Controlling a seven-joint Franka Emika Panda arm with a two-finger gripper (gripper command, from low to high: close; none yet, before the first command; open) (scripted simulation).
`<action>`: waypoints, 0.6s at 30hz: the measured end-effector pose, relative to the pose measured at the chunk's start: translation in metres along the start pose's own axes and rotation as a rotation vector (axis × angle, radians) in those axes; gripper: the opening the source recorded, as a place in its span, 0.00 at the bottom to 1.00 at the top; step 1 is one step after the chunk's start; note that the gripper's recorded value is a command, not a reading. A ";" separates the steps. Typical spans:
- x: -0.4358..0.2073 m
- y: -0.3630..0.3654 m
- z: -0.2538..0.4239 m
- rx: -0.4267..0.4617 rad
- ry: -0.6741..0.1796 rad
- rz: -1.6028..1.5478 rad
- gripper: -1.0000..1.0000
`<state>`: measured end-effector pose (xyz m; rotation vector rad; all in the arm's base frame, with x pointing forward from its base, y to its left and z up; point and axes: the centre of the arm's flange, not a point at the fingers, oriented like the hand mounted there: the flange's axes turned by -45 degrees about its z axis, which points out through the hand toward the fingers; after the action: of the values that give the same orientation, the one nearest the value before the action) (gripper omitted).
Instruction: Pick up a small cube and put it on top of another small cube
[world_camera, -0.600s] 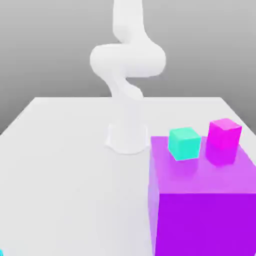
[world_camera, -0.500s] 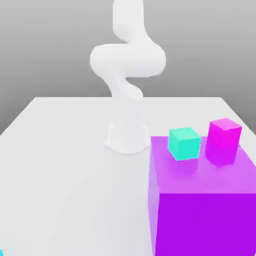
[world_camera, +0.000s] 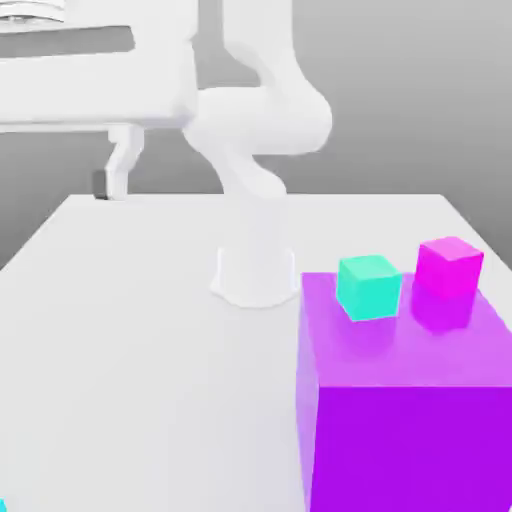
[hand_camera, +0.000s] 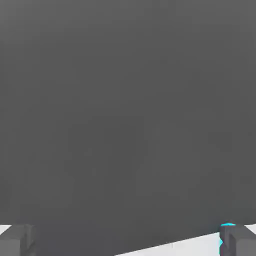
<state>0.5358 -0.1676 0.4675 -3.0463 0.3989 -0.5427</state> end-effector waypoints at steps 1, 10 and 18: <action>0.001 0.011 0.016 -0.006 -0.021 0.015 0.50; -0.020 0.092 0.161 -0.057 -0.208 0.113 0.50; -0.072 0.154 0.284 -0.098 -0.334 0.177 0.50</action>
<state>0.5295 -0.3048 0.1662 -3.0663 0.6854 -0.0049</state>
